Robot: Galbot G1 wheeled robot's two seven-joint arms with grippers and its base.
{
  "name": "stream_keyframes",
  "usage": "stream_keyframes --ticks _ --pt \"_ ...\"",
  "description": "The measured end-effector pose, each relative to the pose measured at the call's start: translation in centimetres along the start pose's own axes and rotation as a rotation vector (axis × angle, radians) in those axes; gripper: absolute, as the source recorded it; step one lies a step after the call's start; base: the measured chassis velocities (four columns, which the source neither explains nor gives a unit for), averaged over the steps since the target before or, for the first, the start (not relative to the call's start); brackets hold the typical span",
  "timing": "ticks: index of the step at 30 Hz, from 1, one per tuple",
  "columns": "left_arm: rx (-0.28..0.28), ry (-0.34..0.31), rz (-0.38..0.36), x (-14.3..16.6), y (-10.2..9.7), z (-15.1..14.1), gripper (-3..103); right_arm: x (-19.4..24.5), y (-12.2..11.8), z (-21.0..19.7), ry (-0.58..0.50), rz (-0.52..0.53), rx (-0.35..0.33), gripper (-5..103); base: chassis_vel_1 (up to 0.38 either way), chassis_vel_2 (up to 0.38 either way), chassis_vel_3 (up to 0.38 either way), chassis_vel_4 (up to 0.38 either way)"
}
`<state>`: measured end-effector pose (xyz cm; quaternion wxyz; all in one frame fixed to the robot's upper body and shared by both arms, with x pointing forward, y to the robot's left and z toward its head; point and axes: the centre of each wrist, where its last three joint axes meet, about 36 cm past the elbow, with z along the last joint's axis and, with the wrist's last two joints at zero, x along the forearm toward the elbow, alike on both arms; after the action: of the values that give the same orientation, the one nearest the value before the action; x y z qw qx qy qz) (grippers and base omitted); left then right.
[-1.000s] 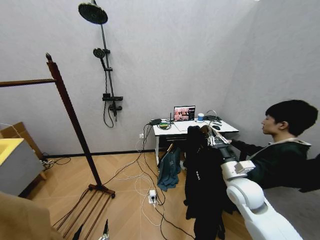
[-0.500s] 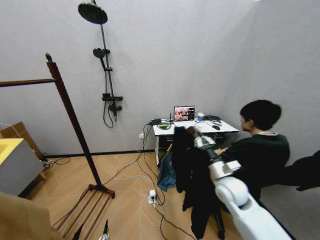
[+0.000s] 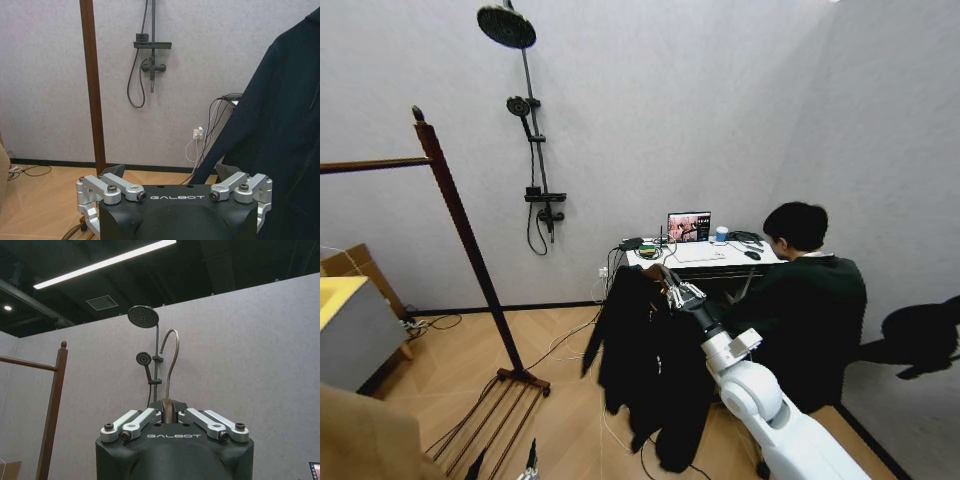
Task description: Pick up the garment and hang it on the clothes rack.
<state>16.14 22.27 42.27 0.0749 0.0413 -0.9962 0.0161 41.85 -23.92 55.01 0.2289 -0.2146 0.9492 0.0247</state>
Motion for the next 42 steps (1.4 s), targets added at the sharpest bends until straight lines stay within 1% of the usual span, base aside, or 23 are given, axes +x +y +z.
stream_keyframes --ticks 12,16,23,29,42 --pt "0.000 0.000 0.000 0.0 0.0 0.0 100 1.5 -1.4 -0.9 -0.016 -0.001 0.027 9 -0.139 0.140 0.139 -0.155" --pt "0.000 0.000 0.000 0.0 0.0 0.0 100 1.8 -1.9 -1.1 -0.020 -0.006 0.028 9 -0.049 0.041 0.028 -0.023" --pt "0.000 0.000 0.000 0.0 0.0 0.0 100 1.7 -2.1 -1.6 -0.023 -0.005 0.025 9 0.077 -0.021 -0.019 0.044" --pt "0.000 0.000 0.000 0.0 0.0 0.0 100 1.6 -2.4 -2.4 -0.015 0.023 0.031 9 0.043 0.021 0.036 0.036" --pt "0.000 0.000 0.000 0.0 0.0 0.0 100 1.2 -2.7 -3.4 -0.032 0.031 0.019 9 0.086 0.091 0.091 0.083"
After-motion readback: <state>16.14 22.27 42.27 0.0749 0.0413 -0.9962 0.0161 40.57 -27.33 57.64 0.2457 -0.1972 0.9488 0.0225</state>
